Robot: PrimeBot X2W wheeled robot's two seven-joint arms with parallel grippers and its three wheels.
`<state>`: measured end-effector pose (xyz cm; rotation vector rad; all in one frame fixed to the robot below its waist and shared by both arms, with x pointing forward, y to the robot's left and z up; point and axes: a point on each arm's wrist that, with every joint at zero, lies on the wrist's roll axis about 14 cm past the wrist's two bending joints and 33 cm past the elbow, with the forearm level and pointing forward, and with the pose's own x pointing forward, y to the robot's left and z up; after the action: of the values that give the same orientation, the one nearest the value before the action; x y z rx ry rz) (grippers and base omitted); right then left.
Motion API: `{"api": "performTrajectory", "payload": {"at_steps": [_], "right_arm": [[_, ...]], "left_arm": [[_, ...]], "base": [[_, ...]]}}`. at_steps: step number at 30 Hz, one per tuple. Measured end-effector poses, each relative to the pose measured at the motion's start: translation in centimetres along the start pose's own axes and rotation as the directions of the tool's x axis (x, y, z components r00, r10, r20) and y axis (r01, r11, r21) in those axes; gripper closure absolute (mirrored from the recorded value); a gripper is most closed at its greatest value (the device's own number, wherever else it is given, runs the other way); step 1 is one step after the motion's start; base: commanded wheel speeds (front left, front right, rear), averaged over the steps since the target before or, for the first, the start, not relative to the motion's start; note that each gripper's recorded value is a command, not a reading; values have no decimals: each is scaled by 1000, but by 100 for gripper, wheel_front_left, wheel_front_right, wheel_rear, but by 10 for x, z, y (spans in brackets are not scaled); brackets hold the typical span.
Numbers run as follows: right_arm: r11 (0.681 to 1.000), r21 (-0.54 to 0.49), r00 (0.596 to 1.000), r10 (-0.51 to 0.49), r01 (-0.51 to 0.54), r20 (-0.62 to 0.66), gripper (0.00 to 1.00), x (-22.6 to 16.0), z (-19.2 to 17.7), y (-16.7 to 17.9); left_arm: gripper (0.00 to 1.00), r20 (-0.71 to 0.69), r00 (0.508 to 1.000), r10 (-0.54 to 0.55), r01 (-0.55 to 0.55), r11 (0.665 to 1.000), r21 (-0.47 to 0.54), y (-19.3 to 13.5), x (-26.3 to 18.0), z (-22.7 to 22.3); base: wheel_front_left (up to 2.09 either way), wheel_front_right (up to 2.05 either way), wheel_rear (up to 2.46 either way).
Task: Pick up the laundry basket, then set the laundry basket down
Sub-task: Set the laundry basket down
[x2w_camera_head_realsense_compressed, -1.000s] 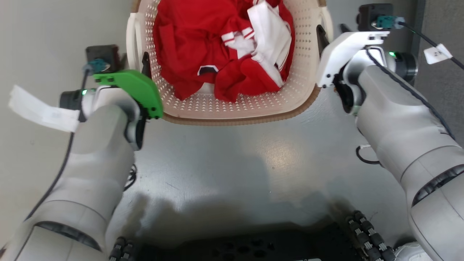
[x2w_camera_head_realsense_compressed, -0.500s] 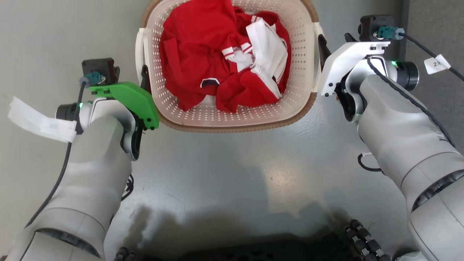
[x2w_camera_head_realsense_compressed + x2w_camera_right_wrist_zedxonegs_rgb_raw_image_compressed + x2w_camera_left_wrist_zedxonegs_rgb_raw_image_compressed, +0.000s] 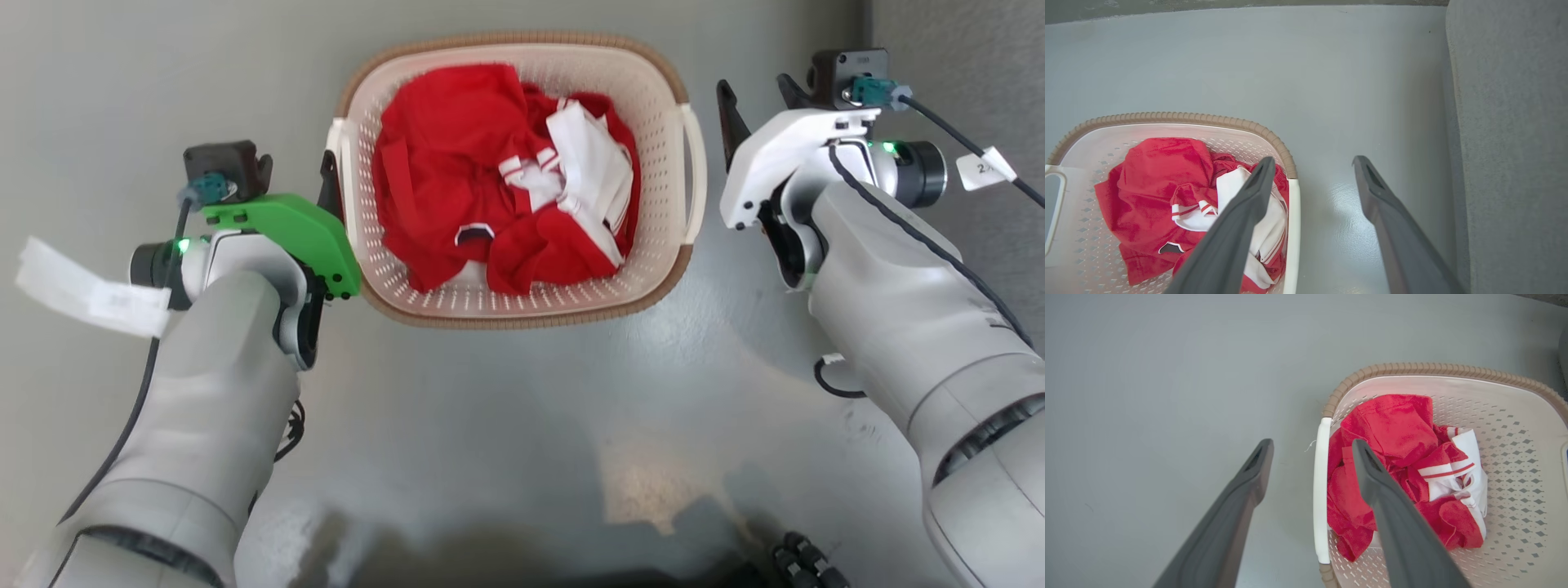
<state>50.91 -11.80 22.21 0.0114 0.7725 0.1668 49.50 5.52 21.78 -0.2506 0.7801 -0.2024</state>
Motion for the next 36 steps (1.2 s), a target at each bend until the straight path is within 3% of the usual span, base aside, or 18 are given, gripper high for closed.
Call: {"api": "performTrajectory", "payload": {"at_steps": [5, 8, 13, 23, 36], "right_arm": [[1000, -3, 997, -2, 2, 72, 0, -15, 27, -3], [1000, 8, 984, 25, -27, 177, 0, -24, 65, 7], [998, 24, 947, 50, -61, 318, 0, -49, 114, 19], [994, 61, 900, 56, -91, 432, 0, -102, 129, 30], [991, 102, 803, 4, -81, 596, 0, -192, 138, 27]], "left_arm": [[0, 143, 990, -14, 11, 1000, 21, -2, -13, 52], [0, 231, 973, -15, 12, 1000, 12, -2, -25, 83], [0, 303, 953, -4, 2, 1000, 7, -1, -53, 98], [0, 449, 893, -7, 5, 1000, 4, -9, -108, 129], [0, 631, 776, -2, -19, 1000, 26, -17, -207, 142]], "base": [[0, 0, 0], [0, 0, 0], [0, 0, 0], [0, 0, 0], [0, 0, 0]]}}
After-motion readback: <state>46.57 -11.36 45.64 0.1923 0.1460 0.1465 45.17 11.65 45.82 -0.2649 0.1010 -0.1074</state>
